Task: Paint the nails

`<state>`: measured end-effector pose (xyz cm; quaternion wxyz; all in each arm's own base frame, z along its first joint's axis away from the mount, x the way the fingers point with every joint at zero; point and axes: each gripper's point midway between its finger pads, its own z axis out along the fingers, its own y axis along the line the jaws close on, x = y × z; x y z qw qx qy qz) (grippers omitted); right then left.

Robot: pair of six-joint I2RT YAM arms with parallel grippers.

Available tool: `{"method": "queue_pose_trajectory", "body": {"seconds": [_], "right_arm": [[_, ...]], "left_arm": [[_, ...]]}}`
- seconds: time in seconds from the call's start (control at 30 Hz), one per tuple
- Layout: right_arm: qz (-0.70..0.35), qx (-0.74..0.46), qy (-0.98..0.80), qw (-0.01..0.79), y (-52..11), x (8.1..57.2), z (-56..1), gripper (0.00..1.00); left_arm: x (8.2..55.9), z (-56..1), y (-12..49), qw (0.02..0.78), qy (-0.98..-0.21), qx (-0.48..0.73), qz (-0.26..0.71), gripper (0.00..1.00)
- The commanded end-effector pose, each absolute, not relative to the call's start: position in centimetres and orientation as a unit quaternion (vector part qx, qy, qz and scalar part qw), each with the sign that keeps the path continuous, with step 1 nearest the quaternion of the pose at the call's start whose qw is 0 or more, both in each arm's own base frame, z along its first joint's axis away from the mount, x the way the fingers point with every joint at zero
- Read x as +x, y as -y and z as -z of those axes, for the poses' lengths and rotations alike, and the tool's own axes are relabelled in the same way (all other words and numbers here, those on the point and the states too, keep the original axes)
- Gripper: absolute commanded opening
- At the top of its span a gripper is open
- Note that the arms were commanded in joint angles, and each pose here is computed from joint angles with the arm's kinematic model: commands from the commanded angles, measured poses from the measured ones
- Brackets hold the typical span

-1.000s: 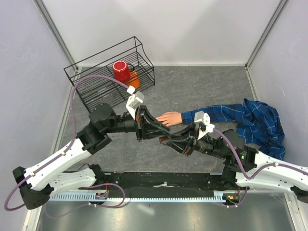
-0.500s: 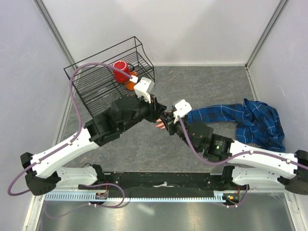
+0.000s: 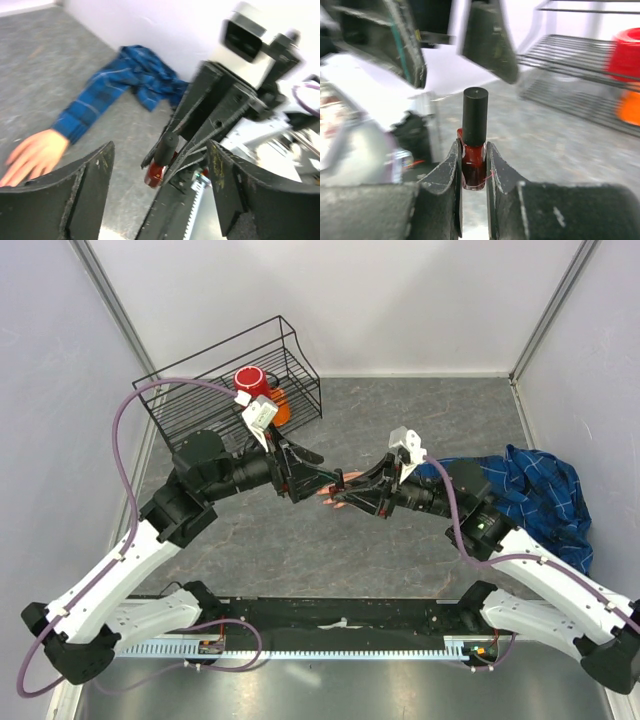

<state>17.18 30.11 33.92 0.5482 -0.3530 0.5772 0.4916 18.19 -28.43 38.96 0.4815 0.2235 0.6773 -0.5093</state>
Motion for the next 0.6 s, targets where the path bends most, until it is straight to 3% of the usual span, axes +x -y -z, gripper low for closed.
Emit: {"method": "queue_pose_trajectory", "body": {"seconds": [0.0,0.3,0.57], "right_arm": [[-0.618,-0.4,-0.499,0.458,-29.8,11.7,-36.1,0.0],[-0.649,-0.385,-0.482,0.445,-29.3,11.0,-37.2,0.0],[-0.637,-0.381,-0.496,0.449,-29.8,12.3,-37.2,0.0]], "left_arm": [[15.1,-40.5,29.3,0.426,-0.619,0.271,0.601,0.78],[12.8,-40.8,30.2,0.344,-0.558,0.328,0.68,0.72],[12.2,-40.8,30.4,0.327,-0.545,0.355,0.686,0.5]]}}
